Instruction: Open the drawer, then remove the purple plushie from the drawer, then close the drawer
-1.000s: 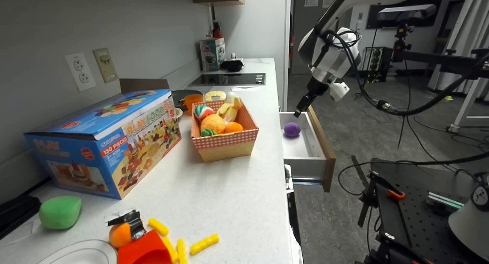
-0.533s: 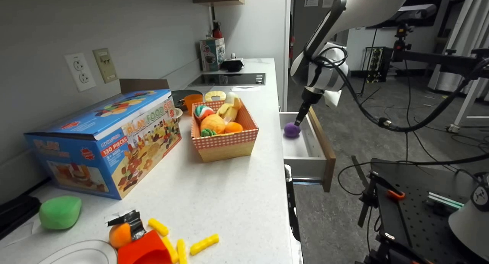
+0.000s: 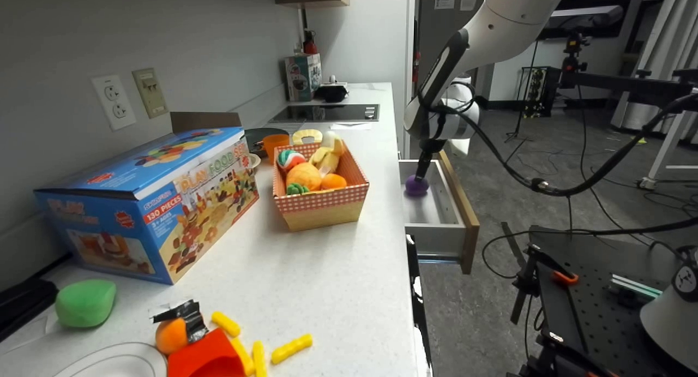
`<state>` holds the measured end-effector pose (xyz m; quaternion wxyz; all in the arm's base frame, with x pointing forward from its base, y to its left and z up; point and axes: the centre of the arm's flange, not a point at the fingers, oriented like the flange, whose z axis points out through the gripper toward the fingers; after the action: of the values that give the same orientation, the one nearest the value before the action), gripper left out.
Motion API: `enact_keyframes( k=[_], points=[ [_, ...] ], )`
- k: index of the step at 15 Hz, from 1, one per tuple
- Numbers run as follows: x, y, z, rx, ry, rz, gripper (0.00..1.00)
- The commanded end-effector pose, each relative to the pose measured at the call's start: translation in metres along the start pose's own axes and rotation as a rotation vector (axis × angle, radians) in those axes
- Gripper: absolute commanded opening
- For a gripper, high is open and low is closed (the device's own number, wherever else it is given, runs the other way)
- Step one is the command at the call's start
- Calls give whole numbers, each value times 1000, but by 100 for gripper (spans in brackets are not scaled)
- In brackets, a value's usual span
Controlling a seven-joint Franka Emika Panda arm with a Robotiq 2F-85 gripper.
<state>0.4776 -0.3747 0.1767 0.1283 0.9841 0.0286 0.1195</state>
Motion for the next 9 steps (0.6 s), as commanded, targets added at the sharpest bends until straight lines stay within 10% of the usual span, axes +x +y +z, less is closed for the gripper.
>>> enact_keyframes(
  k=[1, 9],
  points=[
    [21, 13, 21, -14, -37, -34, 100],
    [31, 11, 36, -13, -127, -86, 100]
  ],
)
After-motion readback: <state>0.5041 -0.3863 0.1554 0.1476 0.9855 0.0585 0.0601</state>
